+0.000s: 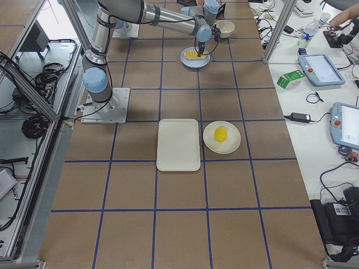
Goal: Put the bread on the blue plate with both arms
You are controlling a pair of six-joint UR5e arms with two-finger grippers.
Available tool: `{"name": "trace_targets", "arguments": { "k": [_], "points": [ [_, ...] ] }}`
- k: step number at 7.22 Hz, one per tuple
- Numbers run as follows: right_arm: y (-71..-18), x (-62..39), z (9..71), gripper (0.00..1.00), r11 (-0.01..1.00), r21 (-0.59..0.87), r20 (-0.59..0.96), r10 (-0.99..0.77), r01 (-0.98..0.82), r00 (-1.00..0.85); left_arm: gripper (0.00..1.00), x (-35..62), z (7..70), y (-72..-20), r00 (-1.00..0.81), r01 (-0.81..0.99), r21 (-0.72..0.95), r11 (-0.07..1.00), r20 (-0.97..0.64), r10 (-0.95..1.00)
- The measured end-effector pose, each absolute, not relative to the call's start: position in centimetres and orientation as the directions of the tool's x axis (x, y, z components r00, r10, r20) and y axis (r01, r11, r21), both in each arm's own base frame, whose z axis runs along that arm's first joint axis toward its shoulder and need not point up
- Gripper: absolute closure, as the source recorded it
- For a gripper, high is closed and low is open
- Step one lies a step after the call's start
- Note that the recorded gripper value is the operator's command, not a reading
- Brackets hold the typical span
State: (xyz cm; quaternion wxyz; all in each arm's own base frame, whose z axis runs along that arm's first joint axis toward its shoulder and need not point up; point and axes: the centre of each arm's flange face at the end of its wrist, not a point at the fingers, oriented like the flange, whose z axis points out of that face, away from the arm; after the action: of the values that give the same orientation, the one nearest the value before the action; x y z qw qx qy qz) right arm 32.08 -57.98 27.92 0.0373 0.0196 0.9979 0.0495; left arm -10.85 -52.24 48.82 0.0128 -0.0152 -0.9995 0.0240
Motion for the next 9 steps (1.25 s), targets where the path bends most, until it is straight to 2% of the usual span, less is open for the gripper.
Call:
{"name": "trace_targets", "arguments": {
  "k": [3,6,9],
  "points": [
    [-58.6,19.3,37.5,0.0,0.997,0.058,-0.061,0.047,0.044,-0.997,0.0,-10.6,49.2,-51.9,-0.998,0.055,-0.06,0.997,0.019,0.057],
    [-52.3,12.7,46.8,0.0,0.996,0.077,0.007,0.047,0.047,-0.999,0.0,-10.4,49.3,-51.9,-0.998,0.052,-0.062,0.997,0.019,0.053],
    [-49.8,12.3,48.1,0.0,0.994,0.087,0.021,0.062,0.063,-0.998,0.0,-10.2,49.6,-52.0,-0.999,0.048,-0.069,0.996,0.019,0.049]
  ]
}}
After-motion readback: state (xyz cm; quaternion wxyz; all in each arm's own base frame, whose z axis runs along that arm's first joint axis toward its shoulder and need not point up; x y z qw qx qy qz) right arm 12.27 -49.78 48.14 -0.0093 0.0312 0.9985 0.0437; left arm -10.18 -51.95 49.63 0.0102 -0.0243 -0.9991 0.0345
